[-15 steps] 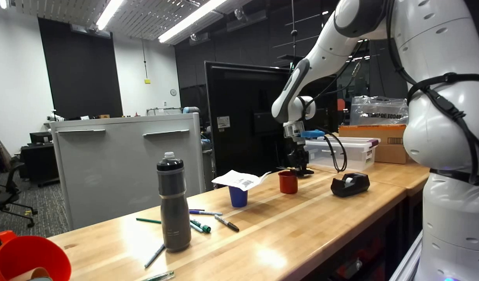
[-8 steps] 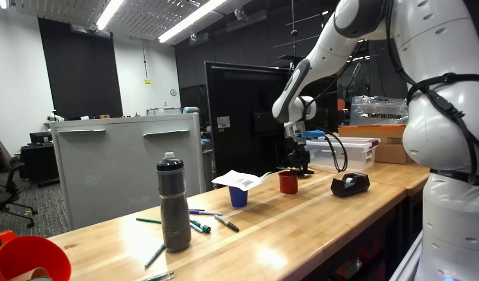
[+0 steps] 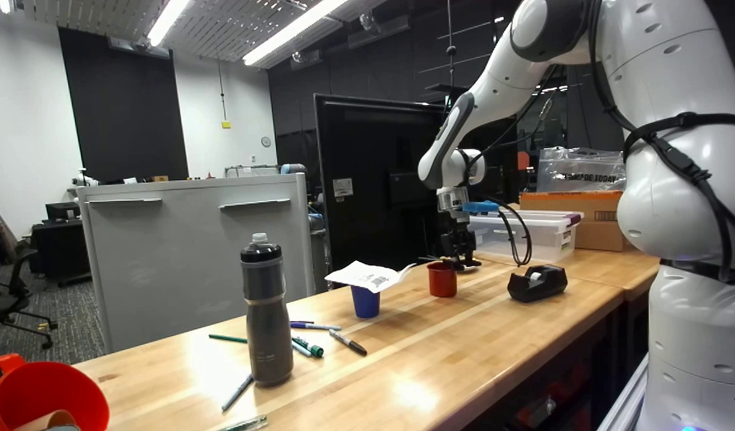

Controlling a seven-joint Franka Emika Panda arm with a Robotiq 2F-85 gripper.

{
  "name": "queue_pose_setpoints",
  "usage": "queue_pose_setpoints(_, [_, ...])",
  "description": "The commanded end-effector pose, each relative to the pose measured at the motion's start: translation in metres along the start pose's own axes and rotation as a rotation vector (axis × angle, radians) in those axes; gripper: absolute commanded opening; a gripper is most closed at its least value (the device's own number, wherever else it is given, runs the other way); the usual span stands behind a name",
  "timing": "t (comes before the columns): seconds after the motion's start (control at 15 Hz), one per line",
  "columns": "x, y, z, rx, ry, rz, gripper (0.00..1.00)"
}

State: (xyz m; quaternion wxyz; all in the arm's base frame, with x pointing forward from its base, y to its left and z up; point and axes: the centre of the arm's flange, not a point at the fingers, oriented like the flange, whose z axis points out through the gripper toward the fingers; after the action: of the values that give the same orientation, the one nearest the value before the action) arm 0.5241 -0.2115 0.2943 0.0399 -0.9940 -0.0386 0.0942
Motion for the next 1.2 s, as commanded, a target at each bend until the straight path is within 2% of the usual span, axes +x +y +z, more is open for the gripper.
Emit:
queue_pose_setpoints(0.0, [0.0046,0.0044,-0.0019,0.032,-0.002,-0.012,0.71])
queue_pose_setpoints(0.07, [0.0051,0.0048,-0.0019,0.034,-0.003,-0.014,0.73])
queue_pose_setpoints(0.73, [0.0080,0.0062,-0.0029,0.042,-0.011,-0.014,0.53])
queue_pose_setpoints(1.13, [0.0066,0.0077,-0.0077,0.042,-0.006,-0.011,0.55])
